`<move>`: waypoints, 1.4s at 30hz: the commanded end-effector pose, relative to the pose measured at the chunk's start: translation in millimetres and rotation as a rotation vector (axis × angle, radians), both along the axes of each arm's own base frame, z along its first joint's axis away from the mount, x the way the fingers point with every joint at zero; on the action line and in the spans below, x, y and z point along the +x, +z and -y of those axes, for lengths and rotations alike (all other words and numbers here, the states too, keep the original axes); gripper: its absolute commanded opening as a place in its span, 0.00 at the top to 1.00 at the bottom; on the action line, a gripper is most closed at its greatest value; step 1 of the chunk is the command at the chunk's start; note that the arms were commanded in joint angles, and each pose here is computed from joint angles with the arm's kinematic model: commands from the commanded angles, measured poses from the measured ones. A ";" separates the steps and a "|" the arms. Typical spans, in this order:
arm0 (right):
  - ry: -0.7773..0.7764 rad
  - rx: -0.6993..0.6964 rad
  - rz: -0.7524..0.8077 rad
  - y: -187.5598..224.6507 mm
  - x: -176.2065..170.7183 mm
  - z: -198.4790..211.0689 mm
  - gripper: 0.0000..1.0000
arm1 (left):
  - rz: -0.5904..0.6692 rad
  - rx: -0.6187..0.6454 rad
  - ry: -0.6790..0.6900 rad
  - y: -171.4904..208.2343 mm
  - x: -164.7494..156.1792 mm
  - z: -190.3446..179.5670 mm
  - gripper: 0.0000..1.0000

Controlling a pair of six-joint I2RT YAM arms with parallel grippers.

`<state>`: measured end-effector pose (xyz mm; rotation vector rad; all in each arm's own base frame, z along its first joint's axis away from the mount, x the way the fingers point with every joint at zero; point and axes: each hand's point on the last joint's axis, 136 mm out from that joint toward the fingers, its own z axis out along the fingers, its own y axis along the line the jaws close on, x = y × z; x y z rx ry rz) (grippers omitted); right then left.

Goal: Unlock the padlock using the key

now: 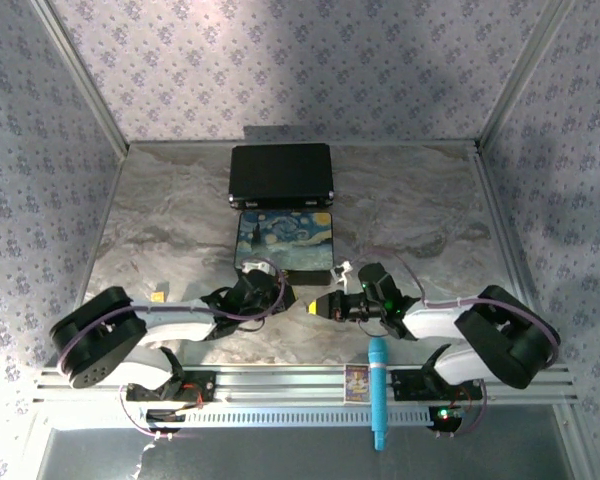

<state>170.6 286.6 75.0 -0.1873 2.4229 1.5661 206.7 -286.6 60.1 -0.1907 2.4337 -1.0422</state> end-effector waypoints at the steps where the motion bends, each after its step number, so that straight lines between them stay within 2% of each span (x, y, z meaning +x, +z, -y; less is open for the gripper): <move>1: 0.033 0.087 0.001 15.8 -2.9 -4.6 1.00 | 0.042 -0.116 -0.009 44.4 8.9 16.7 1.00; 8: 0.036 0.090 0.002 21.3 -3.7 -2.2 1.00 | 0.058 -0.142 0.017 55.2 11.9 11.3 1.00; 15: 0.045 0.120 0.028 34.5 -5.4 -4.4 1.00 | 0.050 -0.218 0.017 67.0 11.9 14.7 1.00; 32: 0.082 0.144 0.031 37.5 -8.4 -14.7 1.00 | 0.049 -0.289 0.034 80.8 14.4 12.7 1.00; 42: 0.038 0.177 0.047 43.7 5.8 -12.9 1.00 | 0.041 -0.315 0.045 81.6 11.8 8.9 1.00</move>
